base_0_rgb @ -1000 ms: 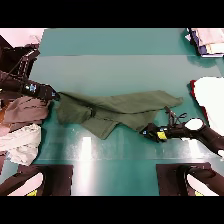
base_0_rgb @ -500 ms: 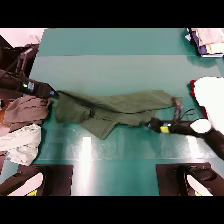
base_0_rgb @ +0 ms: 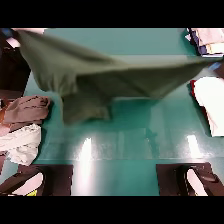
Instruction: Fold the shirts.
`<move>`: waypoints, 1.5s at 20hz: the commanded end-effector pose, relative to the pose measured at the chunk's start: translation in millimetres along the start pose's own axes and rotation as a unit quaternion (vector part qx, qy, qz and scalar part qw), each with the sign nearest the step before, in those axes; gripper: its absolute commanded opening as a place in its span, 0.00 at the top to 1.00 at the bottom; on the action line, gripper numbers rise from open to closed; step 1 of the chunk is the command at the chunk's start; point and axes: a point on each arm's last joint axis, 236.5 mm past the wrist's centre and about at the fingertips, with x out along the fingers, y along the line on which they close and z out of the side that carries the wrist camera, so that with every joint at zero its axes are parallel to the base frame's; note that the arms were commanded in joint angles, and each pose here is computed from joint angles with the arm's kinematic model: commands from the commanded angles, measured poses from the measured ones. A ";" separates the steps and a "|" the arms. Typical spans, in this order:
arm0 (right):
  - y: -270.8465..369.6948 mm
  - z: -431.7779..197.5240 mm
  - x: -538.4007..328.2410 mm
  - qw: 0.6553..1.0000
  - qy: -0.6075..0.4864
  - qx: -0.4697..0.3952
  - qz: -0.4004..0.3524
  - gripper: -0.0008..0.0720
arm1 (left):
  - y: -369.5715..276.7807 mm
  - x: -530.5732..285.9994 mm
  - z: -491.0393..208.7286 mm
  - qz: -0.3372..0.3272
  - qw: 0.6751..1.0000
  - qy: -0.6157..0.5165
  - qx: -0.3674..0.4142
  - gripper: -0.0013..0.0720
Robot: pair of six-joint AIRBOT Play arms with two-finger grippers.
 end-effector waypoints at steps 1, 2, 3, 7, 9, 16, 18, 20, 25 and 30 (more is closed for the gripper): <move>26.3 62.2 -67.0 0.995 -0.049 -0.082 -0.039 0.96 | -23.7 -71.9 57.5 0.036 0.993 -0.100 0.054 0.94; 36.7 74.8 -81.0 0.992 -0.064 -0.100 -0.044 0.96 | -30.5 -84.1 59.8 0.039 0.991 -0.110 0.061 0.94; 49.0 88.0 -95.4 0.988 -0.083 -0.119 -0.047 0.96 | -37.9 -96.9 61.4 0.042 0.990 -0.120 0.067 0.94; 94.7 115.6 -143.2 0.971 -0.141 -0.185 -0.053 0.96 | -72.9 -158.8 76.2 0.058 0.975 -0.193 0.093 0.94; 108.7 120.7 -159.8 0.964 -0.159 -0.202 -0.059 0.96 | -94.2 -192.0 85.4 0.060 0.963 -0.241 0.107 0.94; 67.6 110.6 -145.4 0.974 -0.136 -0.149 -0.098 0.96 | -82.1 -161.2 68.3 0.046 0.975 -0.203 0.084 0.94; 32.8 93.7 -109.3 0.990 -0.062 -0.090 -0.087 0.96 | -54.3 -91.1 30.3 0.014 0.994 -0.105 0.035 0.95; -7.2 61.7 -59.5 0.996 0.050 -0.028 -0.074 0.96 | -28.9 -13.7 -25.4 -0.030 0.999 0.012 -0.025 0.94; -79.5 -30.7 84.8 0.962 0.254 -0.002 -0.097 0.96 | 19.5 143.1 -169.7 -0.102 0.953 0.231 -0.167 0.94; -84.1 -59.0 197.2 0.966 0.245 -0.024 -0.081 0.96 | 61.6 225.2 -217.0 -0.073 0.938 0.243 -0.237 0.94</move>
